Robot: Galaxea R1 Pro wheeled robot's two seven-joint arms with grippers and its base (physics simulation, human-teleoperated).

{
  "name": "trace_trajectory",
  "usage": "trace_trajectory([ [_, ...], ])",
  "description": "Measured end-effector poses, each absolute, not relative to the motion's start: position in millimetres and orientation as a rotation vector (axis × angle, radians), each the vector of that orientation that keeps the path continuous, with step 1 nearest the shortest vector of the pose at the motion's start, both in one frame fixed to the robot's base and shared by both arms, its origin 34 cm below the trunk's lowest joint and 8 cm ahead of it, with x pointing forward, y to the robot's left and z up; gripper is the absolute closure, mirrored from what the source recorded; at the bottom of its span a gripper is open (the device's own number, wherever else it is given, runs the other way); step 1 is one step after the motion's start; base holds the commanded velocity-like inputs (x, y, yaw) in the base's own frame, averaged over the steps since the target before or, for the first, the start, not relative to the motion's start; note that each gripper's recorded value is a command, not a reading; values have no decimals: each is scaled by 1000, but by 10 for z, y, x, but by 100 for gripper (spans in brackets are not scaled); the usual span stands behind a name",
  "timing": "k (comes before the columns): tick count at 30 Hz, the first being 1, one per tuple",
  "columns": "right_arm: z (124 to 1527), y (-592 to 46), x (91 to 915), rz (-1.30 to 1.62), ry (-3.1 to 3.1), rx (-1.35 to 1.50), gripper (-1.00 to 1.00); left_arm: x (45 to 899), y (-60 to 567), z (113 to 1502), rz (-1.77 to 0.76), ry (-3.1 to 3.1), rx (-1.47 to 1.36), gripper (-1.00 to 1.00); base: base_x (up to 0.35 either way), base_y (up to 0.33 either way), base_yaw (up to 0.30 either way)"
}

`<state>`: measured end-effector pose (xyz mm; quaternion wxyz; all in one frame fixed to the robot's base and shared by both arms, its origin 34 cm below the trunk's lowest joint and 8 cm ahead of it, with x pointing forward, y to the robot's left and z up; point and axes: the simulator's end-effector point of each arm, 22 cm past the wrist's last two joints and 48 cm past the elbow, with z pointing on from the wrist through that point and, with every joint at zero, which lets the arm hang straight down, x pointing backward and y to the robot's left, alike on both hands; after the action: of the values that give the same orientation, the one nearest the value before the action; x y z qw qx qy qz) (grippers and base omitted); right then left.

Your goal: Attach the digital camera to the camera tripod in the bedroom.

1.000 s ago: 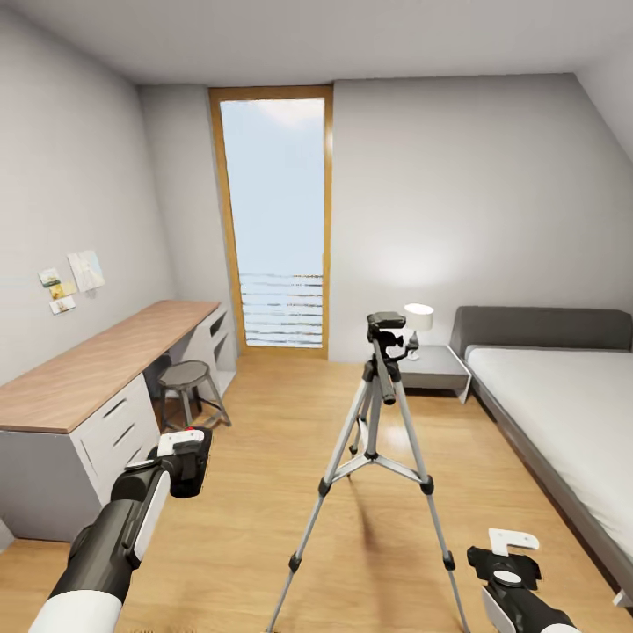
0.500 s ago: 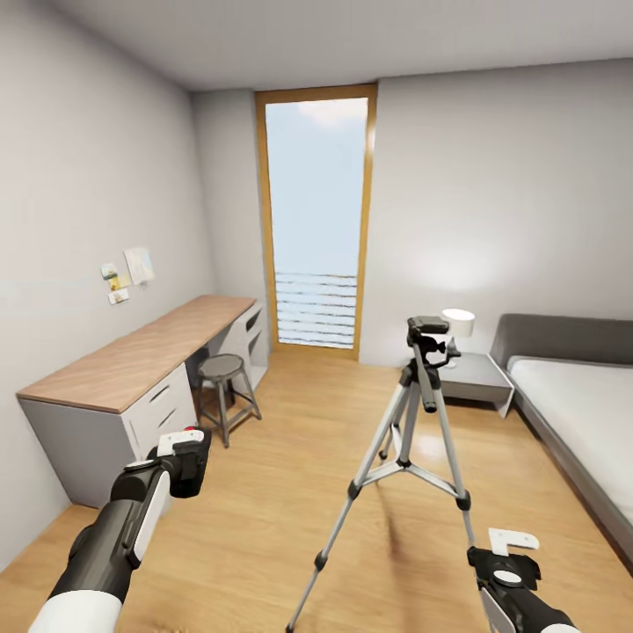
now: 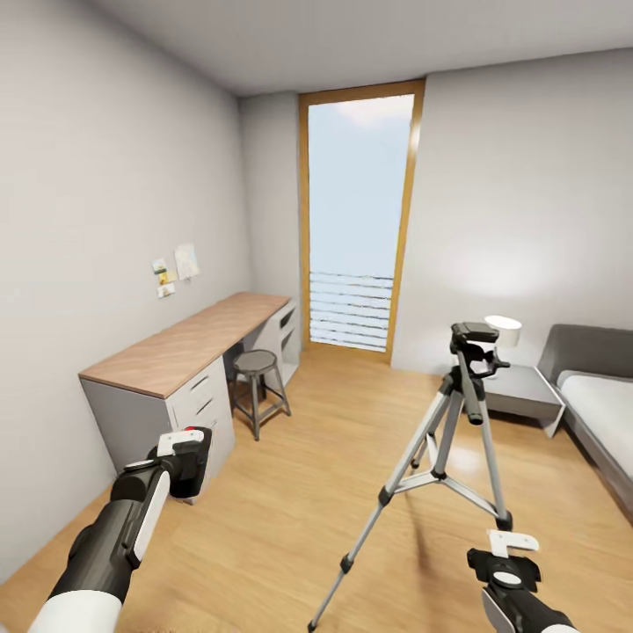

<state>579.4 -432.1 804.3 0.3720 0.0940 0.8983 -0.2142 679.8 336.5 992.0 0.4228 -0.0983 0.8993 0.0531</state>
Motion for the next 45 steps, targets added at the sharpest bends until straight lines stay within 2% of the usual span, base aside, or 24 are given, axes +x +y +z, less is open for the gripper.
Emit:
trace_trajectory([
  [12, 7973, -4322, 5717, -554, 2324, 236, -100, 6797, 3367, 9921, 133, 2251, -247, 100, 0, 56, 274],
  [32, 7968, -4316, 5713, -554, 2326, 234, -100, 6796, 3376, 9923, 133, 2251, -248, 100, 6, 305, 274],
  [45, 7973, -4321, 5711, -554, 2325, 232, -100, 6790, 3371, 9914, 134, 2253, -245, 100, 223, 219, 92],
])
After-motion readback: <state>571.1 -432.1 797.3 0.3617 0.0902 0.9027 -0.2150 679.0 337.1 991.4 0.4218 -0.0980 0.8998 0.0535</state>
